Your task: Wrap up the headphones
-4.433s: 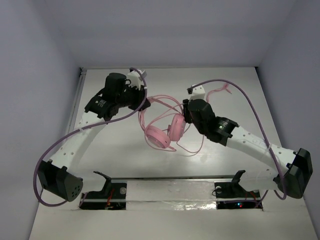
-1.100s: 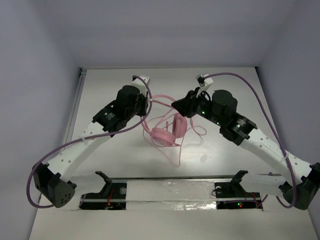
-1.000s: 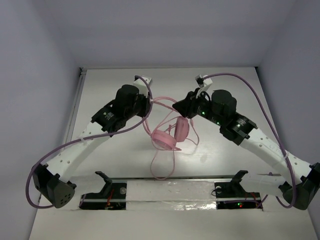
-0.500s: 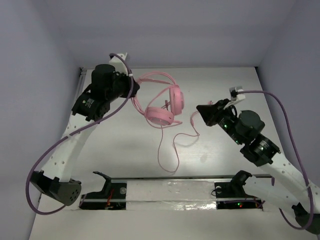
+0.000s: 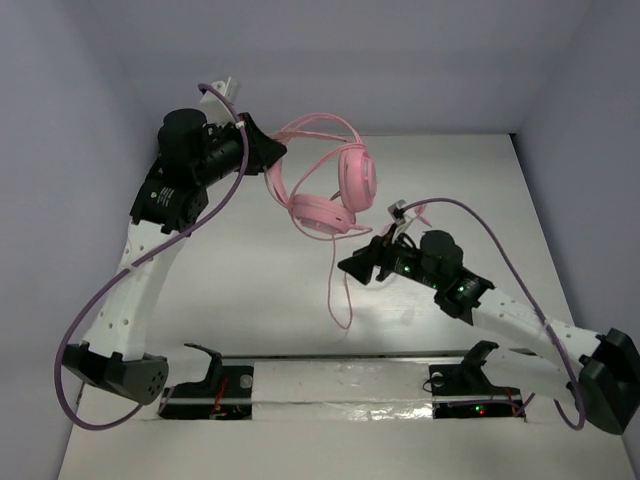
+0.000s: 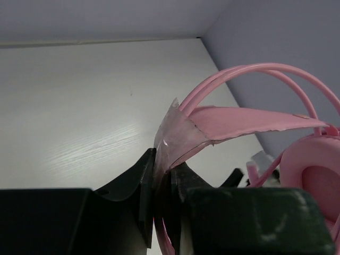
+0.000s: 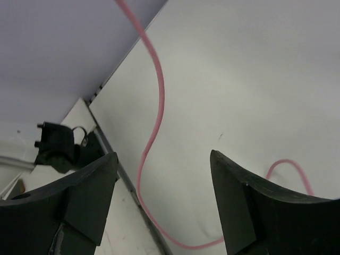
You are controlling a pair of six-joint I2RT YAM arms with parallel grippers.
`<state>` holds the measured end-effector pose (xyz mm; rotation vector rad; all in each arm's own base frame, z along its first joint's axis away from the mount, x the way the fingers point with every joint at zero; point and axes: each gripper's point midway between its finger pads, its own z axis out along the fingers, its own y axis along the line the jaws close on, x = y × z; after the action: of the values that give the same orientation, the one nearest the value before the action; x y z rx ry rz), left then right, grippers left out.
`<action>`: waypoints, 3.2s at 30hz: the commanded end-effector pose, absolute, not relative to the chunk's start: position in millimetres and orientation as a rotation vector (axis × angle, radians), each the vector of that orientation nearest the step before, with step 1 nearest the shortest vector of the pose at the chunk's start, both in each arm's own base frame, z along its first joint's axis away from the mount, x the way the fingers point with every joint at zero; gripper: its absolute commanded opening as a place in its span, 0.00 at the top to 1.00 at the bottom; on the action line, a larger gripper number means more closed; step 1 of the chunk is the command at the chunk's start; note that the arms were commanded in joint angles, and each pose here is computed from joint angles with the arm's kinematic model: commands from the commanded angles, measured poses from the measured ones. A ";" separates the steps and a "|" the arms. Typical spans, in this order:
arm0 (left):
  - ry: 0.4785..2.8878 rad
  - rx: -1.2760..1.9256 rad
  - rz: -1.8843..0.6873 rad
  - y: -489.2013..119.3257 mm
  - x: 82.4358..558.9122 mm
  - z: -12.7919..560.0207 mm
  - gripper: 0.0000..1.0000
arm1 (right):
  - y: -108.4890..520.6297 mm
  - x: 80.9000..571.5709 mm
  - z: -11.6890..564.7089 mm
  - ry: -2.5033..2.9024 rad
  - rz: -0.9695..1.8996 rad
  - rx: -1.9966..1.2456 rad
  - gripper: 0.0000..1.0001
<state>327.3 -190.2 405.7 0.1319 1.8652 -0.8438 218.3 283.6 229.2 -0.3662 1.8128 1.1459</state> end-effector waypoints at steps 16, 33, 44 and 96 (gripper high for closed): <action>1.601 -0.144 -1.093 -169.5 361.8 482.2 1.00 | 361.4 193.1 171.9 1.795 1.397 -0.437 0.48; 1.333 -0.790 -0.847 -78.7 416.3 416.1 1.00 | 431.8 68.7 185.4 1.838 1.668 -0.777 0.54; 1.419 -0.703 -0.420 -86.6 417.6 374.2 1.00 | 427.5 54.2 241.2 1.885 1.503 -0.888 0.85; 1.915 0.703 -0.793 -247.9 274.0 288.9 1.00 | 251.4 313.9 294.5 1.916 0.233 -0.314 1.00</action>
<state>282.9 -227.9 251.9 0.6630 2.0416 -0.6539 301.9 257.3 284.1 -0.4092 1.9628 0.2289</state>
